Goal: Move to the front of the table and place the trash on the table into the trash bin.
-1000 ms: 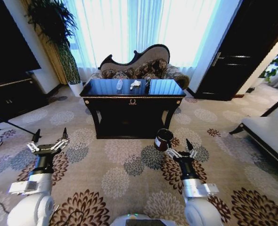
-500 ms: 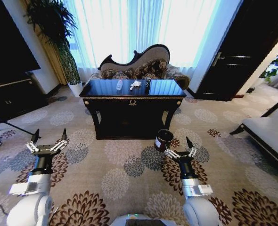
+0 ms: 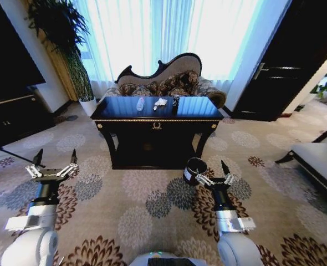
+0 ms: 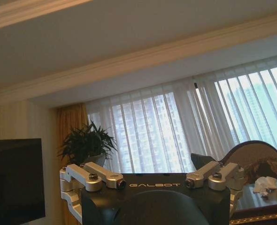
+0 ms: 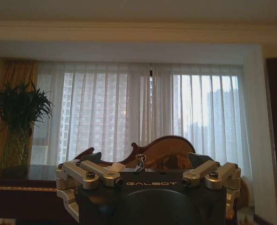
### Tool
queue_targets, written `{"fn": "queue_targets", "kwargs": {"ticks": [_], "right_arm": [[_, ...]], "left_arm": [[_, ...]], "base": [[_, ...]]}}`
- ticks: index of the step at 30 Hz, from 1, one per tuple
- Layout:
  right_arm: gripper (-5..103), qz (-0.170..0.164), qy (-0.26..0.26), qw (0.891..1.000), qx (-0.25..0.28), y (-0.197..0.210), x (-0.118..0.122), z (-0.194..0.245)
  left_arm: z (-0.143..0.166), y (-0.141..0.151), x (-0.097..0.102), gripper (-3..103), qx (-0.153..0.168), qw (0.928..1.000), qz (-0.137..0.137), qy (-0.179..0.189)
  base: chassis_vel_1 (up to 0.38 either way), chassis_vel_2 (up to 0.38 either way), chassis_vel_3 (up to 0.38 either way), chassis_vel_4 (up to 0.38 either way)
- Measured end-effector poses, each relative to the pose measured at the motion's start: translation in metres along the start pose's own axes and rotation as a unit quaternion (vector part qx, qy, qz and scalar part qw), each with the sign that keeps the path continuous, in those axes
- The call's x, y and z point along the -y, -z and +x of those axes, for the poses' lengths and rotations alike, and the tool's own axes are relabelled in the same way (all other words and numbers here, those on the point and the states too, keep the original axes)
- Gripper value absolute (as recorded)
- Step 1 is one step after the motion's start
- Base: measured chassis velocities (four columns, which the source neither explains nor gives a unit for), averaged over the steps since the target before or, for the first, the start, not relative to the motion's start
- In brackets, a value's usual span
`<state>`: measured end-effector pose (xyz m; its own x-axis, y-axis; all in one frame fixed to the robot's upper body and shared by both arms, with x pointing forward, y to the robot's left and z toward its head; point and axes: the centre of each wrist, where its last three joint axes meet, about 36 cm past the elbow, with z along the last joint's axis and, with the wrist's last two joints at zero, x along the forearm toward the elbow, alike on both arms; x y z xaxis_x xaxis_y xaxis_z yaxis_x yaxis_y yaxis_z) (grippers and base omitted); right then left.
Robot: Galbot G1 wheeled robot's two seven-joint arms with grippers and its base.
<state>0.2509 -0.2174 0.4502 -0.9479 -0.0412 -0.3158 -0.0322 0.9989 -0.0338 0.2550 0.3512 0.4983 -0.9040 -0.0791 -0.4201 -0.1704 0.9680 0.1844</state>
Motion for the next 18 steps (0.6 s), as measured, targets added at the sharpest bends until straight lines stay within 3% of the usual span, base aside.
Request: {"fn": "queue_targets", "kwargs": {"ticks": [8, 12, 18], "right_arm": [[100, -0.018, 0.001, 1.000, 0.000, 0.002, -0.005, 0.001], [100, -0.068, -0.005, 0.998, -0.020, 0.013, -0.007, 0.003], [100, -0.071, -0.009, 0.997, -0.018, 0.016, -0.006, 0.001]], "left_arm": [[0.001, 0.004, -0.002, 100, 0.003, 1.0000, -0.006, 0.002], [0.001, 0.008, -0.003, 100, 0.007, 0.9999, -0.007, 0.003], [0.001, 0.011, -0.003, 100, 0.010, 0.9999, -0.008, 0.002]], "base": [[-0.204, 0.217, 0.210, -0.218], [-0.194, 0.185, 0.193, -0.204], [-0.254, 0.250, 0.265, -0.259]]}}
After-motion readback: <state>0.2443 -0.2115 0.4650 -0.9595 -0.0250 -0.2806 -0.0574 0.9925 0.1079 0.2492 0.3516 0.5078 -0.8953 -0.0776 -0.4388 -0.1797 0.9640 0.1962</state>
